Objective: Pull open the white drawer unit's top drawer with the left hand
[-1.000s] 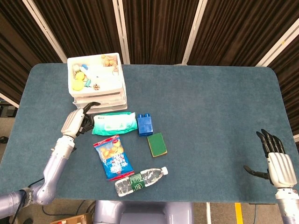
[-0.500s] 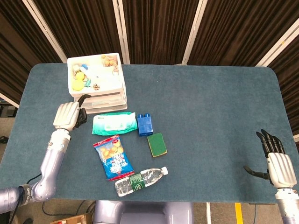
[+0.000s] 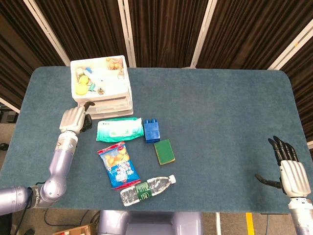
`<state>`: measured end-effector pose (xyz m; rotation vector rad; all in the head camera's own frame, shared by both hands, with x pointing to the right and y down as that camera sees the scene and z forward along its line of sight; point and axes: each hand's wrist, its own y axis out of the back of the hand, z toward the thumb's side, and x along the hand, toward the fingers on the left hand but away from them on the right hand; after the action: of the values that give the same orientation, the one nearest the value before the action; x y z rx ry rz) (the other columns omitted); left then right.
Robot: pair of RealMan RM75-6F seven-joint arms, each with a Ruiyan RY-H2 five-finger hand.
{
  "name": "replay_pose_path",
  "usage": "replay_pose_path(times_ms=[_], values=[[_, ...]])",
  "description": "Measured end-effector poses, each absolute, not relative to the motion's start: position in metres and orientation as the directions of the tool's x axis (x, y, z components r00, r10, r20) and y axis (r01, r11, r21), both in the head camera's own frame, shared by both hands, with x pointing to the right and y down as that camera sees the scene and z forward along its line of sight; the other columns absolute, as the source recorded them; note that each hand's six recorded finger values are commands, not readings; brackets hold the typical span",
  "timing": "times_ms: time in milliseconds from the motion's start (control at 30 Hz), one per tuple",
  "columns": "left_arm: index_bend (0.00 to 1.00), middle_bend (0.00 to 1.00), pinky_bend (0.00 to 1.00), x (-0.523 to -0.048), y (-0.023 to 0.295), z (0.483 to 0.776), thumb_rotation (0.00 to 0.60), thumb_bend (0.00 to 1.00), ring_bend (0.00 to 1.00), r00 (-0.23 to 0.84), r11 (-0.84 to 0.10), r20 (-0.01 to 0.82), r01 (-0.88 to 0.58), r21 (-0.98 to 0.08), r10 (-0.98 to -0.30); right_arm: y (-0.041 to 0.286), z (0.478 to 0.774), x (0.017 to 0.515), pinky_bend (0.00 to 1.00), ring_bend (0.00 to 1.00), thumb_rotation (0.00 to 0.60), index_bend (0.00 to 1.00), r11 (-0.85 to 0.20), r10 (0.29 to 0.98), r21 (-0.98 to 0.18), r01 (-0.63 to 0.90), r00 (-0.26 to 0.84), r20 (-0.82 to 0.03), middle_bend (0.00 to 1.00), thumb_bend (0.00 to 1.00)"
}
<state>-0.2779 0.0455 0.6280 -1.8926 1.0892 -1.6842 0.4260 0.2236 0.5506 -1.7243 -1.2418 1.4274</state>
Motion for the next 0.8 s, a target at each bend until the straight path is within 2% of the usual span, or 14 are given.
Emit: replay_pose_path(times_ms=[300, 800], values=[[0.29, 0.98, 0.96, -0.266, 0.058, 0.622, 0.600, 0.82, 0.94, 0.037, -0.653, 0.676, -0.306, -0.693, -0.736, 0.224, 0.550, 0.425, 0.00, 0.00, 0.600, 0.00, -0.403, 0.907, -0.867, 0.293, 0.000, -0.421, 0.00, 0.08], [0.30, 0.98, 0.96, -0.265, 0.081, 0.611, 0.600, 0.82, 0.94, 0.101, -0.680, 0.688, -0.313, -0.663, -0.718, 0.225, 0.550, 0.424, 0.00, 0.00, 0.600, 0.00, -0.402, 0.908, -0.868, 0.292, 0.002, -0.420, 0.00, 0.08]])
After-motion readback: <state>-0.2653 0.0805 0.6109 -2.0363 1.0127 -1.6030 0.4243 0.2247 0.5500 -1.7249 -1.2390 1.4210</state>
